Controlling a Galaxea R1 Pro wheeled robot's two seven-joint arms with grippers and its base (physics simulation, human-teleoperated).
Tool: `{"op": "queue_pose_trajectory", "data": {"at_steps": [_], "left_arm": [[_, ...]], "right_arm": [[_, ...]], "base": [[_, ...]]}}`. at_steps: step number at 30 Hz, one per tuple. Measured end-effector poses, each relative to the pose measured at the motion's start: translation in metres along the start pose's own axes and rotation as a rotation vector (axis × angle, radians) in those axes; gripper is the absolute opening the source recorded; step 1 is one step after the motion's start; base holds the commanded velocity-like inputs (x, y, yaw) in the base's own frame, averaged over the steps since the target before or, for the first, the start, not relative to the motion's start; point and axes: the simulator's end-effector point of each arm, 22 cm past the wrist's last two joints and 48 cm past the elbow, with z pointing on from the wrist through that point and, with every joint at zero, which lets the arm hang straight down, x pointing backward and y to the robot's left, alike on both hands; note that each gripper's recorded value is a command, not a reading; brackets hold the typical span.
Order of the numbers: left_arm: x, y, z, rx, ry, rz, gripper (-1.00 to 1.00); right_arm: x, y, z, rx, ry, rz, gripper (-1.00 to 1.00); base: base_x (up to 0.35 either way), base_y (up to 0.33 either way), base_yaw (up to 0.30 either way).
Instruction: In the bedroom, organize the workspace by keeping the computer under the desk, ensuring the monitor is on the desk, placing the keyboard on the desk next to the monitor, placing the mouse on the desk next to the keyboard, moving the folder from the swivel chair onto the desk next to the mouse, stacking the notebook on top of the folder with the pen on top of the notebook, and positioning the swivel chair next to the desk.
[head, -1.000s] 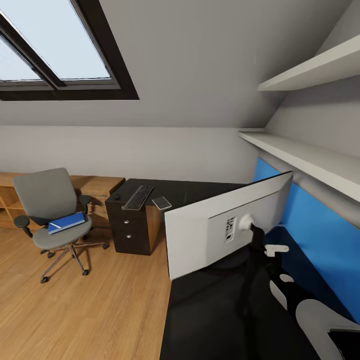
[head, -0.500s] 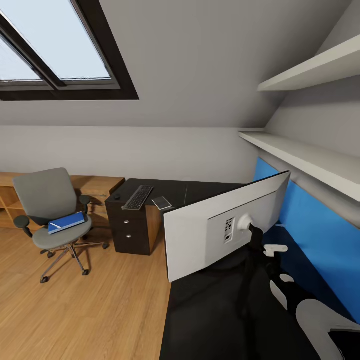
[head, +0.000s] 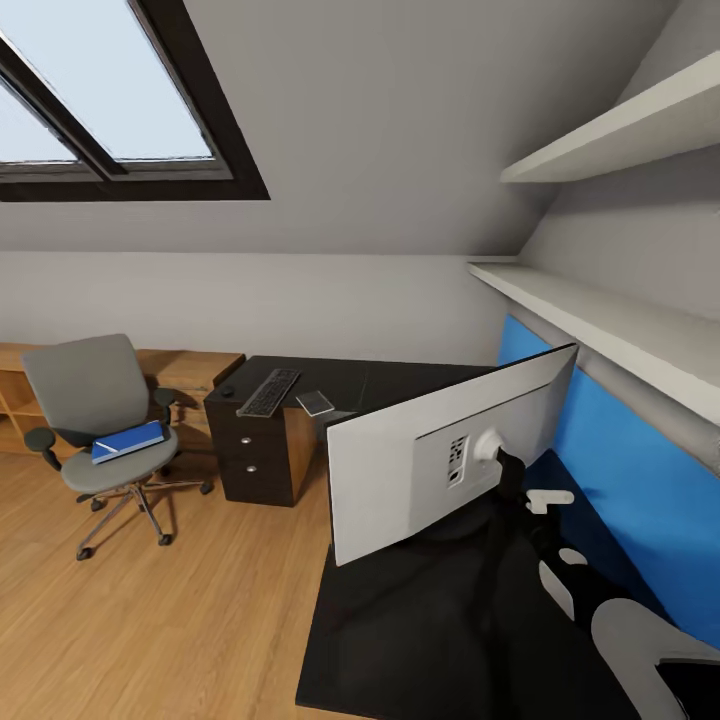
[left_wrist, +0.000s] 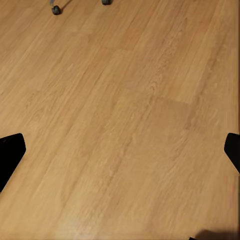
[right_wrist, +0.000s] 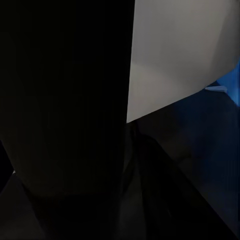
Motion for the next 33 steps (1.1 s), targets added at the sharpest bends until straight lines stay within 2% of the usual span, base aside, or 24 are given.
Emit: {"op": "queue_pose_trajectory", "data": {"at_steps": [31,32,33], "left_arm": [[-0.0001,0.0000,0.0000,0.000,0.000,0.000,1.00],[0.0000,0.0000,0.0000,0.000,0.000,0.000,1.00],[0.0000,0.0000,0.0000,0.000,0.000,0.000,1.00]], "right_arm": [[-0.0003,0.0004,-0.0001,0.000,0.000,-0.001,-1.00],[-0.0003,0.0004,-0.0001,0.000,0.000,-0.001,1.00],[0.0028,0.0064,-0.0003,-0.021,0.007,-0.044,1.00]], "base": [[0.000,-0.017,0.000],[0.000,0.000,0.000],[0.000,0.000,0.000]]}}
